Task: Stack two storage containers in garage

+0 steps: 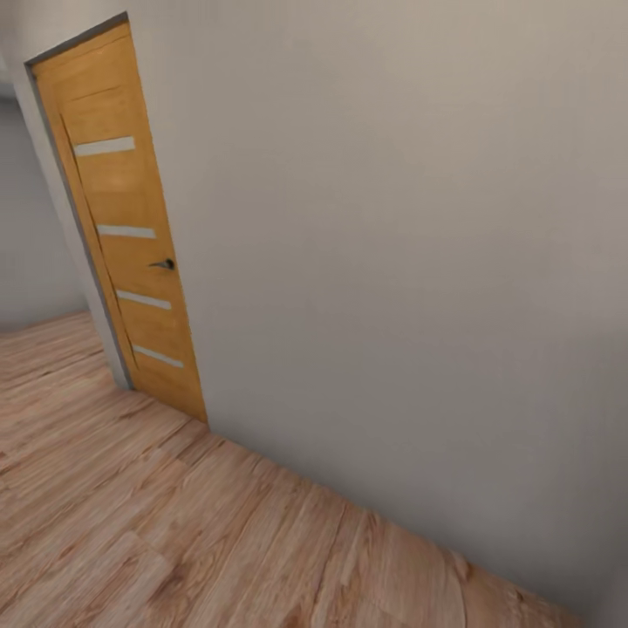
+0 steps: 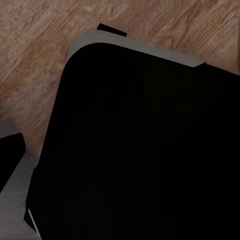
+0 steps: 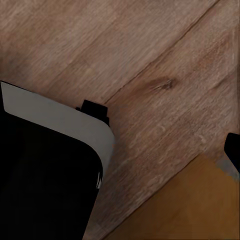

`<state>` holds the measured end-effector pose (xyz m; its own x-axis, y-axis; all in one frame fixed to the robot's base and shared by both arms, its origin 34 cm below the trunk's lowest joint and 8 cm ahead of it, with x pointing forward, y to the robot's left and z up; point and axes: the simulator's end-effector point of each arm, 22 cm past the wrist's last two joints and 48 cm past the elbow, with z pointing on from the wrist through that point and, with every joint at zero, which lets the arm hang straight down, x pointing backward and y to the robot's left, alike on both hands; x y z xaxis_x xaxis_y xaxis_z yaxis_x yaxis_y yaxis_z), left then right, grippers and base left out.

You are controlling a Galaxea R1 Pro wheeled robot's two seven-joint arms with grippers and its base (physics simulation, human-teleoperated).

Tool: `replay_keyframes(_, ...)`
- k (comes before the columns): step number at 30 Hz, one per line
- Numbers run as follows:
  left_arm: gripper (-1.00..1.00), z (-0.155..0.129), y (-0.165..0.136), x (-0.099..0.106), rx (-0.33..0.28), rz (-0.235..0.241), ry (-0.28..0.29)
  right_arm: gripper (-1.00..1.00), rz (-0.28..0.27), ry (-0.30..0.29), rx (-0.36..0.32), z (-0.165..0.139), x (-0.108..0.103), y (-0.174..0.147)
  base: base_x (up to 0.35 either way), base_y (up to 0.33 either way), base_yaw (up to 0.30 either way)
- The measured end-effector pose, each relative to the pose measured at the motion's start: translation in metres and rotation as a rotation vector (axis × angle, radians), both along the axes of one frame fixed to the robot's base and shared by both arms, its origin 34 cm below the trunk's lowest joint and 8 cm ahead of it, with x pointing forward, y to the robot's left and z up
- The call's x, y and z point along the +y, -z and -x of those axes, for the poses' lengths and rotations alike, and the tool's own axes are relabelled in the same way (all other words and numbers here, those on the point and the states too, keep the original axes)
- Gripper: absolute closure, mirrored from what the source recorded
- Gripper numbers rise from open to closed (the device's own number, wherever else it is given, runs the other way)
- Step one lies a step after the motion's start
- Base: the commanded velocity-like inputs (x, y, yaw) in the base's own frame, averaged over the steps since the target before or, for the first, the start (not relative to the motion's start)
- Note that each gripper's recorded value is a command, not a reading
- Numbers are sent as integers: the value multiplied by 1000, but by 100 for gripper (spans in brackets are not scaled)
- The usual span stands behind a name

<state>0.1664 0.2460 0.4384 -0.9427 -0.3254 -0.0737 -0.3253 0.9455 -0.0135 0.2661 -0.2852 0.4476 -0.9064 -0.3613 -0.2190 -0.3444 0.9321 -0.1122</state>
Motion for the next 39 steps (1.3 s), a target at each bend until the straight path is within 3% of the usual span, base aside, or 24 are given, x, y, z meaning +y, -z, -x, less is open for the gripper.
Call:
replay_keyframes(18, -100, 0, 0, 1, 0, -1, -2, -100, 1, 2, -2, -1, -1, 0, 229, 0, 283)
replay_keyframes(39, -100, 0, 0, 0, 0, 0, -2, -100, 1, 4, -4, -1, -1, 0, 11, 0, 283)
